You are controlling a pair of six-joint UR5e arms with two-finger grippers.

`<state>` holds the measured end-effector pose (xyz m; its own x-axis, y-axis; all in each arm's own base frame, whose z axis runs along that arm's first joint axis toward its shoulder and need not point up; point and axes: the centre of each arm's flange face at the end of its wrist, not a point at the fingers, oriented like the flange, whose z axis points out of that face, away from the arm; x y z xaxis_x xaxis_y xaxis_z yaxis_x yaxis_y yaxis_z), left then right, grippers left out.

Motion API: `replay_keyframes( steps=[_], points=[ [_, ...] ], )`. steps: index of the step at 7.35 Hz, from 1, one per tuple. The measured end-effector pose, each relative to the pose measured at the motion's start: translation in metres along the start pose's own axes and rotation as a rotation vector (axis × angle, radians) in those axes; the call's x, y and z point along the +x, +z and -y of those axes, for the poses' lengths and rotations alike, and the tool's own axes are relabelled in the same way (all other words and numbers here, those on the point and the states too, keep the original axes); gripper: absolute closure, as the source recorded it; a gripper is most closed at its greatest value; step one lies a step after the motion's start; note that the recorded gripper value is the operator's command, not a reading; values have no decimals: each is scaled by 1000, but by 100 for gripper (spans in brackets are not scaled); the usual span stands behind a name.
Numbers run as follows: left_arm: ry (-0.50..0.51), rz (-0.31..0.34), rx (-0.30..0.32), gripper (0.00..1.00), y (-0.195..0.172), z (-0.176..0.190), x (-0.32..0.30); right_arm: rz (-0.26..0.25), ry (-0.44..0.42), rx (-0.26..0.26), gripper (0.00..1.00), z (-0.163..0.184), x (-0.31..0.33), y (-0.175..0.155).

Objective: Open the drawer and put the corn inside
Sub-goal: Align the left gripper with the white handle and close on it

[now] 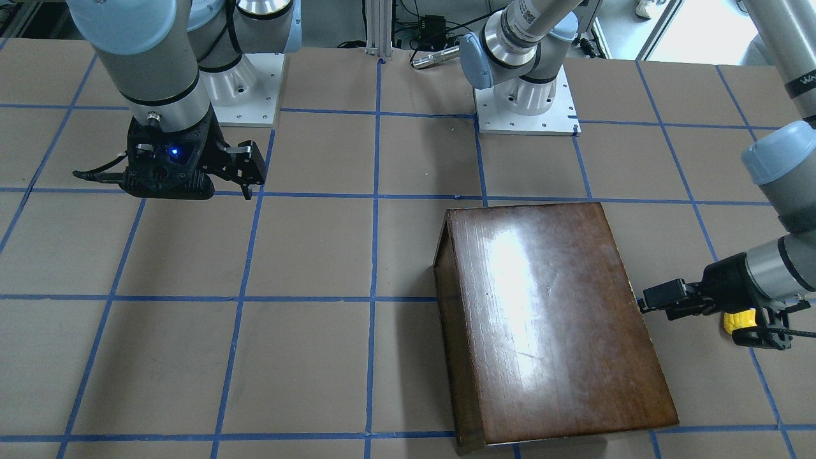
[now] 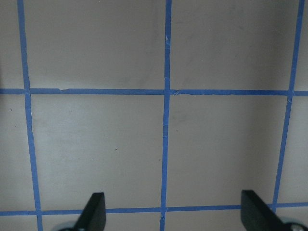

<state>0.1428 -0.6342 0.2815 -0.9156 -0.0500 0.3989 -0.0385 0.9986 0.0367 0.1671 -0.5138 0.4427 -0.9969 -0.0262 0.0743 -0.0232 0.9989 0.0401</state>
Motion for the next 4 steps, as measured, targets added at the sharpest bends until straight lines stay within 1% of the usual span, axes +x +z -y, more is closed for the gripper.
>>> replay_keyframes(
  steps=[4],
  points=[
    [-9,-6,-3,0,7,2,-3,0,0,0,0,0,0,0]
  ],
)
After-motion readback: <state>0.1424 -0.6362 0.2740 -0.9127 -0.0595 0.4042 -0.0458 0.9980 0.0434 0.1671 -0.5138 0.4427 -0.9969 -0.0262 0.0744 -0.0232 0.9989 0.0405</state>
